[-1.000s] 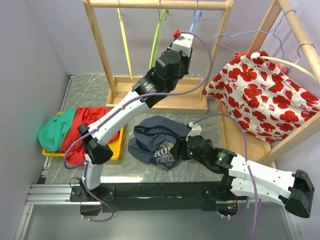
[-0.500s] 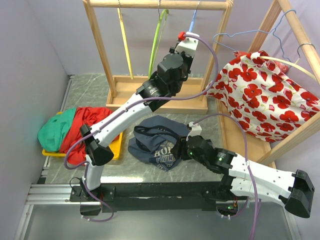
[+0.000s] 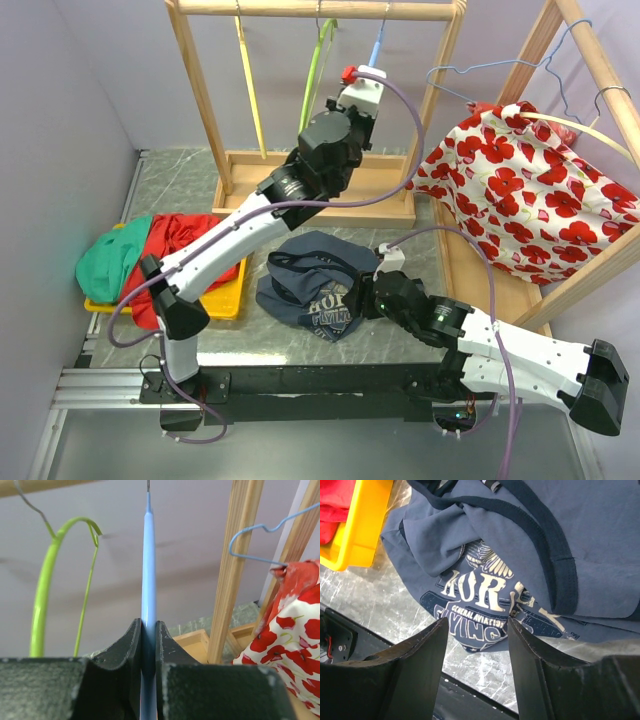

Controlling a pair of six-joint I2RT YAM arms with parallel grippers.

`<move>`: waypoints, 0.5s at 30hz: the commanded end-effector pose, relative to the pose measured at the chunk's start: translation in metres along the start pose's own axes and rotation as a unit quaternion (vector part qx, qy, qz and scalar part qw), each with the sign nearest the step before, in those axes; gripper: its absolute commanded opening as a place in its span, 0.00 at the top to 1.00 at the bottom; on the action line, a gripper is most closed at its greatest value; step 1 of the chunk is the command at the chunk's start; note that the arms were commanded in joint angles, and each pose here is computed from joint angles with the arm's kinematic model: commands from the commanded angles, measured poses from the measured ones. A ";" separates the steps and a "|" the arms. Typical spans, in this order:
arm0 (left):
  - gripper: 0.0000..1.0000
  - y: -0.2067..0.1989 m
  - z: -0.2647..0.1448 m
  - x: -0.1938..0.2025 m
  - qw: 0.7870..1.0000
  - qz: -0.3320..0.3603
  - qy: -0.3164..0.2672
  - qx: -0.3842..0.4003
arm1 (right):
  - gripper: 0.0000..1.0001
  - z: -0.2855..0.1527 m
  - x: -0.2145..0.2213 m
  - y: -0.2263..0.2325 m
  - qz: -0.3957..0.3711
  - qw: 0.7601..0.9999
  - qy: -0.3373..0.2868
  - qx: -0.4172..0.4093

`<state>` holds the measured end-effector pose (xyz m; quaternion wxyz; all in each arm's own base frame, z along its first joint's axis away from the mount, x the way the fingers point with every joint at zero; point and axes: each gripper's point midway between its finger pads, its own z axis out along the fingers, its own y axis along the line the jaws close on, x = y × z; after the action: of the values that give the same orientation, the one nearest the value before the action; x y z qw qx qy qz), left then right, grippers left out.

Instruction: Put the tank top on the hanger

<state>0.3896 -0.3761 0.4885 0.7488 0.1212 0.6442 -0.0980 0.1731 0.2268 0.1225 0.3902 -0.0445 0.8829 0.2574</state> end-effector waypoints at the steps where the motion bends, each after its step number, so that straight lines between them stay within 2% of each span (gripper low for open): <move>1: 0.99 0.022 -0.032 -0.078 0.994 -0.066 -0.083 0.015 | 0.41 -0.003 -0.014 0.000 -0.001 0.999 -0.034 -0.001; 6: 0.99 0.024 -0.041 -0.083 0.993 -0.078 -0.085 0.028 | 0.39 -0.004 -0.017 -0.005 0.002 0.999 -0.042 0.013; 8: 0.99 0.018 -0.044 -0.073 0.993 -0.075 -0.077 0.045 | 0.39 -0.006 -0.021 -0.009 0.003 0.999 -0.048 0.026; 12: 0.99 0.023 -0.060 -0.077 0.990 -0.098 -0.076 0.062 | 0.39 -0.012 -0.026 -0.016 0.014 0.997 -0.064 0.038; 14: 0.99 0.021 -0.066 -0.063 0.990 -0.101 -0.059 0.073 | 0.39 -0.015 -0.026 -0.022 0.016 0.996 -0.067 0.050; 15: 0.99 0.027 -0.076 -0.070 0.987 -0.123 -0.063 0.077 | 0.39 -0.018 -0.029 -0.023 0.019 0.996 -0.075 0.052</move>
<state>0.3468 -0.3474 0.5112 0.7499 0.1226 0.6280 -0.1681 0.1814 0.2093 0.1307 0.4224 -0.0209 0.8757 0.2329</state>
